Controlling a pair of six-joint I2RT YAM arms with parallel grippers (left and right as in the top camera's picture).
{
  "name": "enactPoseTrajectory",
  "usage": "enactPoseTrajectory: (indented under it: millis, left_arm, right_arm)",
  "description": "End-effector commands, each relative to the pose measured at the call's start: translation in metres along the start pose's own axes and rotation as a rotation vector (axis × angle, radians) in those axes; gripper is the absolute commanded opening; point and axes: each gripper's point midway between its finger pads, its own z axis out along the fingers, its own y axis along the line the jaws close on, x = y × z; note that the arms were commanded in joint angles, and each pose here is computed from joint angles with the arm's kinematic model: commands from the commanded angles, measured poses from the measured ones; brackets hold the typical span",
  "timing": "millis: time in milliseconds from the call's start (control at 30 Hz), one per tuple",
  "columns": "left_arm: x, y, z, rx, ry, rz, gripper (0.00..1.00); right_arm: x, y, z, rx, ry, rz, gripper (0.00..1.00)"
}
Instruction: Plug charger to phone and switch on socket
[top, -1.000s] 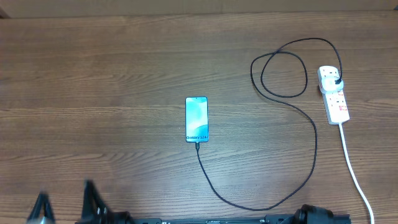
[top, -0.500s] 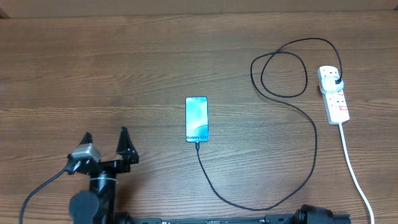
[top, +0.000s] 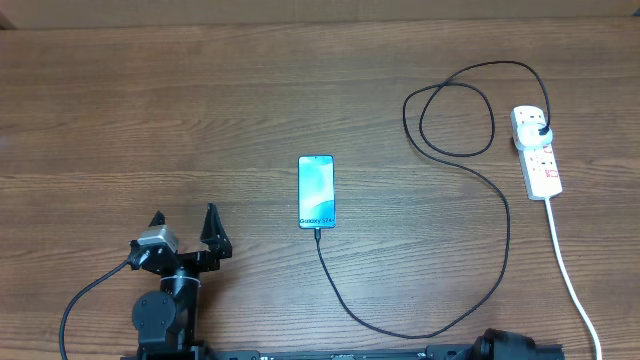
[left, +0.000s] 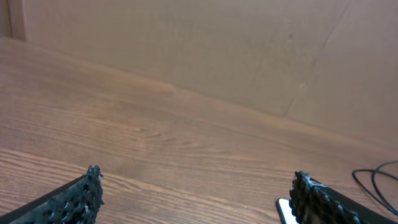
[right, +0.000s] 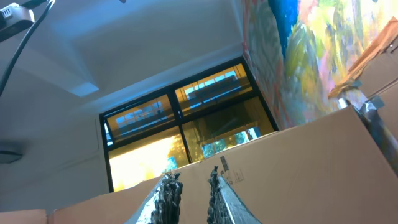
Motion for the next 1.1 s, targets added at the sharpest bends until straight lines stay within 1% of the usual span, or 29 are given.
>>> enactPoseTrajectory:
  millis: [0,133,667,1067]
  left_arm:
    - [0.005,0.002,0.000,-0.004,0.015,-0.002,1.00]
    - [0.005,0.002,0.000,-0.004,0.015,-0.003,0.99]
    - [0.005,0.002,0.000,-0.004,0.013,-0.003,0.99]
    - [0.005,0.002,0.000,-0.004,0.011,-0.003,1.00]
  right_arm:
    - [-0.005,0.001,-0.008,-0.003,-0.018,-0.005,0.20]
    - [-0.004,0.001,-0.008,-0.001,-0.014,-0.004,0.23]
    - [0.004,-0.005,-0.004,0.008,0.002,0.003,0.25]
    - [-0.012,0.010,-0.045,-0.042,-0.079,-0.007,0.25]
